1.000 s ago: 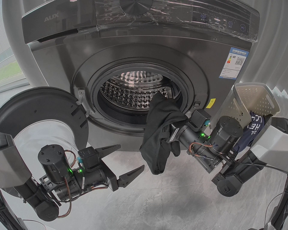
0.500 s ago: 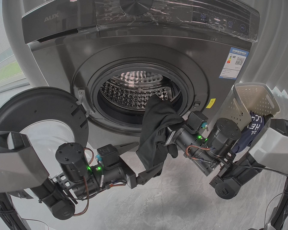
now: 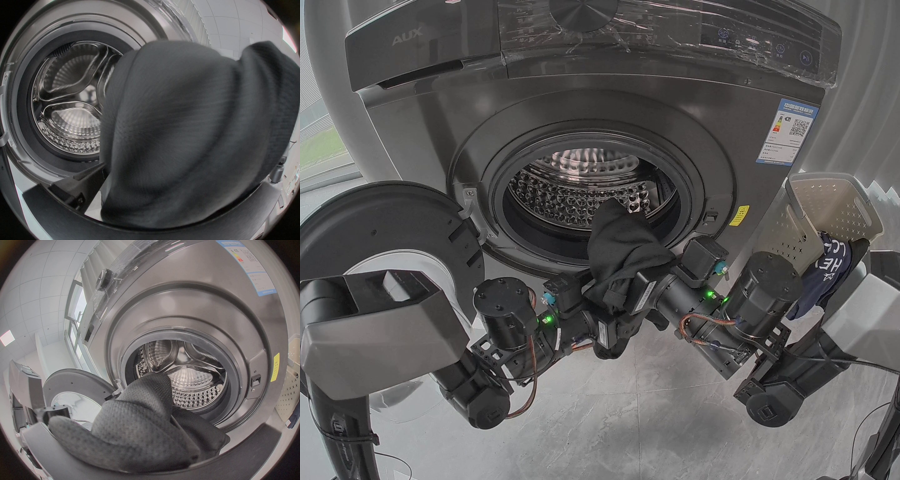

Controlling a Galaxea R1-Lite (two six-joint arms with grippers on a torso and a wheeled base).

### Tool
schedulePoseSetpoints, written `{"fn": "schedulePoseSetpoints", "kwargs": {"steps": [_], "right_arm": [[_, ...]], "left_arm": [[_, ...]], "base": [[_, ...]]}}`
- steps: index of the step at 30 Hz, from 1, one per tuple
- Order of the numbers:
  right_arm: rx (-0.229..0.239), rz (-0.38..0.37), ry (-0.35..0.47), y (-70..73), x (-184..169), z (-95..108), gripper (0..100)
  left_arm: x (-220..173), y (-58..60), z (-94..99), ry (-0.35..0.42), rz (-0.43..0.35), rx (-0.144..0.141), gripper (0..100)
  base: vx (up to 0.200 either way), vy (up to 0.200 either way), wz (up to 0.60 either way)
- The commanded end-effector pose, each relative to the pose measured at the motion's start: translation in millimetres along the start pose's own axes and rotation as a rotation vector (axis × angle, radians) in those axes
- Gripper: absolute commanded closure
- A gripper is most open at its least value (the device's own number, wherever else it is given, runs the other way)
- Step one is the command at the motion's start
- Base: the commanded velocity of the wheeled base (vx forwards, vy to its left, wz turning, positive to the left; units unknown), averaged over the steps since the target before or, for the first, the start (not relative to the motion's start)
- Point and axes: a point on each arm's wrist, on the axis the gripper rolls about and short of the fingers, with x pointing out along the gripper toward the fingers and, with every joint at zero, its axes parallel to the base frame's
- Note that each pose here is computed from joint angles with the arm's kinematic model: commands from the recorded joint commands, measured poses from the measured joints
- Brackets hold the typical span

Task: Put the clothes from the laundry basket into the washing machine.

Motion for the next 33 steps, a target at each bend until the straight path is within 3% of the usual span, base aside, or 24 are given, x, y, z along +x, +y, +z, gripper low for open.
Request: {"fn": "schedulePoseSetpoints", "kwargs": {"steps": [1, 9, 10, 15, 18, 23, 24, 26, 33], "right_arm": [[0.009, 0.017, 0.005, 8.5, -6.9, 3.6, 100], [0.021, 0.025, 0.013, 11.1, -10.4, 3.4, 100], [0.025, 0.029, 0.014, 12.7, -10.7, 3.2, 100], [0.022, 0.02, 0.015, 9.2, -13.7, 5.4, 100], [0.018, 0.005, 0.016, 3.4, -19.1, 9.8, 100], [0.01, -0.036, 0.051, -10.0, -27.8, 7.1, 100], [0.005, -0.07, 0.077, -18.3, -32.2, 2.4, 100], [0.009, -0.093, 0.083, -21.6, -32.2, -0.3, 100], [0.001, -0.095, 0.112, -22.3, -28.3, -13.1, 100]], "left_arm": [[15.6, 17.0, -12.4, -0.013, 0.059, 0.004, 0], [20.2, 19.6, -13.0, -0.025, 0.081, 0.005, 0], [21.3, 20.7, -10.8, -0.036, 0.091, 0.003, 100], [22.7, 21.8, -5.4, -0.057, 0.101, -0.015, 100], [20.4, 29.4, -0.2, -0.072, 0.148, -0.022, 100], [15.3, 36.1, 18.5, -0.118, 0.193, -0.021, 100], [8.6, 41.2, 32.6, -0.15, 0.221, -0.037, 100], [1.7, 39.9, 42.6, -0.166, 0.227, -0.049, 100], [-14.6, 30.8, 52.0, -0.155, 0.22, -0.052, 100]], "base": [[0.0, 0.0, 0.0], [0.0, 0.0, 0.0], [0.0, 0.0, 0.0], [0.0, 0.0, 0.0], [0.0, 0.0, 0.0], [0.0, 0.0, 0.0], [0.0, 0.0, 0.0], [0.0, 0.0, 0.0], [0.0, 0.0, 0.0]]}}
